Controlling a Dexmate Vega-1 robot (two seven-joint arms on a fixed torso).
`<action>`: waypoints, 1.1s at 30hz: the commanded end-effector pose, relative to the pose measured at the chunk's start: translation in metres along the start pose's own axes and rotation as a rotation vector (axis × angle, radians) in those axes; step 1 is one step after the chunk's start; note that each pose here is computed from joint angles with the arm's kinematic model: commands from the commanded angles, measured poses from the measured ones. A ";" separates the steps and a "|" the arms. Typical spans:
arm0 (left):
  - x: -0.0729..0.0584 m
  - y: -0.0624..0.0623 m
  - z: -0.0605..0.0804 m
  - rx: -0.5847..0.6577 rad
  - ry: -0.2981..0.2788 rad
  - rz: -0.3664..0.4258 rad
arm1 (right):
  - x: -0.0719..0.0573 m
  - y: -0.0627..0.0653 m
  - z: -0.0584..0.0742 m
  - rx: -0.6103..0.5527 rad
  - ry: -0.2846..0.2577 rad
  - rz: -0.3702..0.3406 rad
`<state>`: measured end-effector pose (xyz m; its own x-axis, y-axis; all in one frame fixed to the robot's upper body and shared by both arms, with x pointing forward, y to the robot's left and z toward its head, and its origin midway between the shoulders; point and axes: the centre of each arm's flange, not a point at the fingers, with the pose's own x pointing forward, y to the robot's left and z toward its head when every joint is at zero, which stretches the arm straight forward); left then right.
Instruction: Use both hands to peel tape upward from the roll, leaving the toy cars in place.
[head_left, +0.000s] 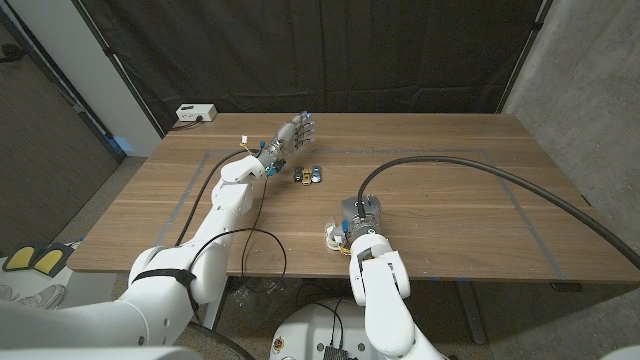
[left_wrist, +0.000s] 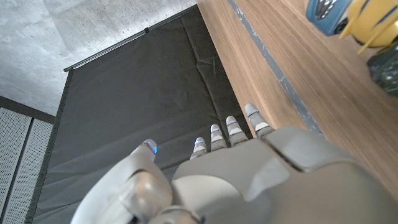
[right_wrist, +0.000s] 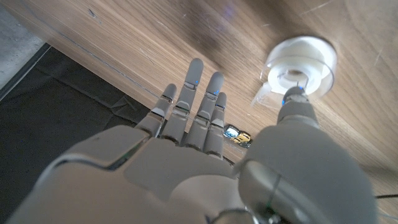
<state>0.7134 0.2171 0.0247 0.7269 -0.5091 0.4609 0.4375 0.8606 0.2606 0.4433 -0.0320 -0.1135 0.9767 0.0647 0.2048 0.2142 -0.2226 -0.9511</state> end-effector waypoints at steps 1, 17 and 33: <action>0.006 0.003 0.001 0.001 0.002 -0.010 | 0.011 0.016 0.000 -0.045 0.043 0.031; 0.009 0.006 -0.002 -0.004 0.010 -0.019 | 0.011 0.012 -0.008 -0.042 0.082 -0.158; 0.004 0.012 -0.002 -0.007 -0.002 -0.005 | 0.022 0.007 -0.013 -0.093 0.058 -0.102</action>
<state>0.7234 0.2209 0.0277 0.7251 -0.5179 0.4539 0.4494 0.8553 0.2578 0.4580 -0.0415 -0.1180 0.9285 0.0401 0.3693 0.3660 -0.2687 -0.8910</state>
